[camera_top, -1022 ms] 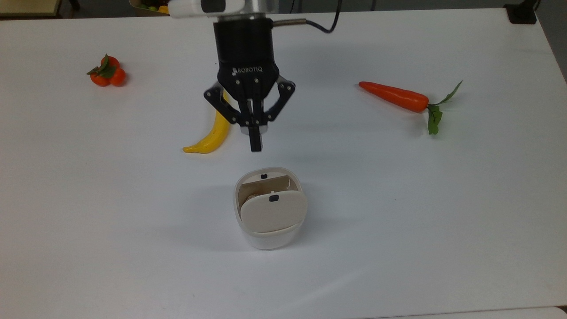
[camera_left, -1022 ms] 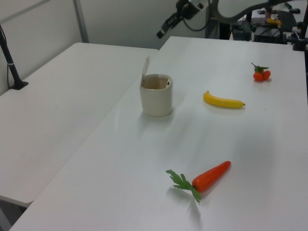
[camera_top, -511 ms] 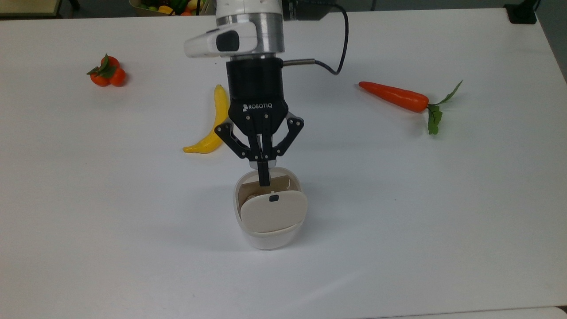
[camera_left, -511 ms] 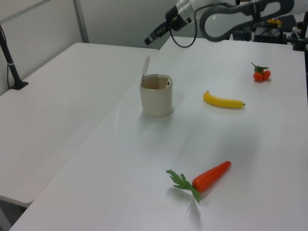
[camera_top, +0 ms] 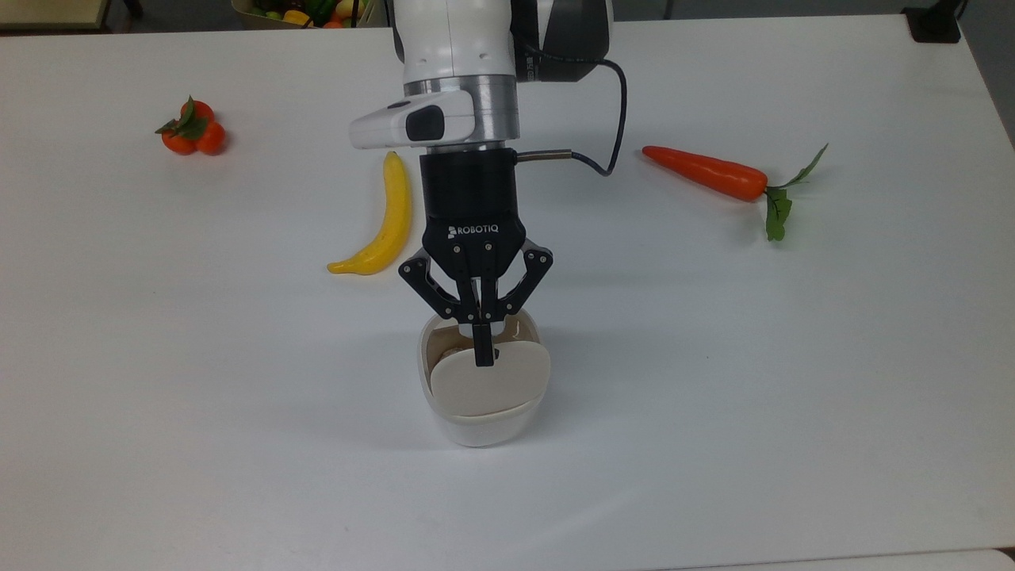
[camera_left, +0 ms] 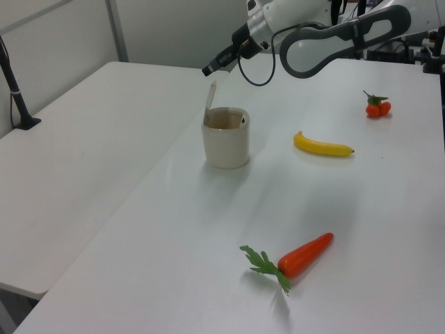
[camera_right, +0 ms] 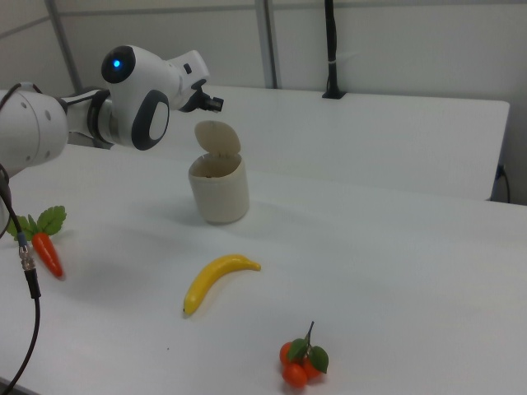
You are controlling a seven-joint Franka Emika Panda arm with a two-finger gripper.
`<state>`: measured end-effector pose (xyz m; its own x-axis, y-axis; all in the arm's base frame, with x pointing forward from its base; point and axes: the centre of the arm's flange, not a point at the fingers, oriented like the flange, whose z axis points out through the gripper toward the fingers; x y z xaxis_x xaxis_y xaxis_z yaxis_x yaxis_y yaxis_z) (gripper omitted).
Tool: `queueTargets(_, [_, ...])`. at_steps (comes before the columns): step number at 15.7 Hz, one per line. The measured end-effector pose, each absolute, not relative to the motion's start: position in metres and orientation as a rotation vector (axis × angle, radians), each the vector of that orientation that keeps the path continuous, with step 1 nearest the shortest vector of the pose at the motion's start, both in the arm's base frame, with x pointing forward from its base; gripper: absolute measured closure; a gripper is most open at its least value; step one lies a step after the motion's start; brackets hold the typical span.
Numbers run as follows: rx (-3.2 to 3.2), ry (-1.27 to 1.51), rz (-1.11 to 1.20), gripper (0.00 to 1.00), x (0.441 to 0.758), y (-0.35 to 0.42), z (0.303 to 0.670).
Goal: Close garbage bin
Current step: 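Lower the gripper fingertips against the upright lid edge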
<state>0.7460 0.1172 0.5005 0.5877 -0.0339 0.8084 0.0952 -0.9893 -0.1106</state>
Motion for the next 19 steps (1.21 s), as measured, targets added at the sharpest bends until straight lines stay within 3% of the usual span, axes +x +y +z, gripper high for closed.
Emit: queueTargets(19, [-2.733, -0.075, -1.293, 0.99, 0.737, 0.114, 0.476])
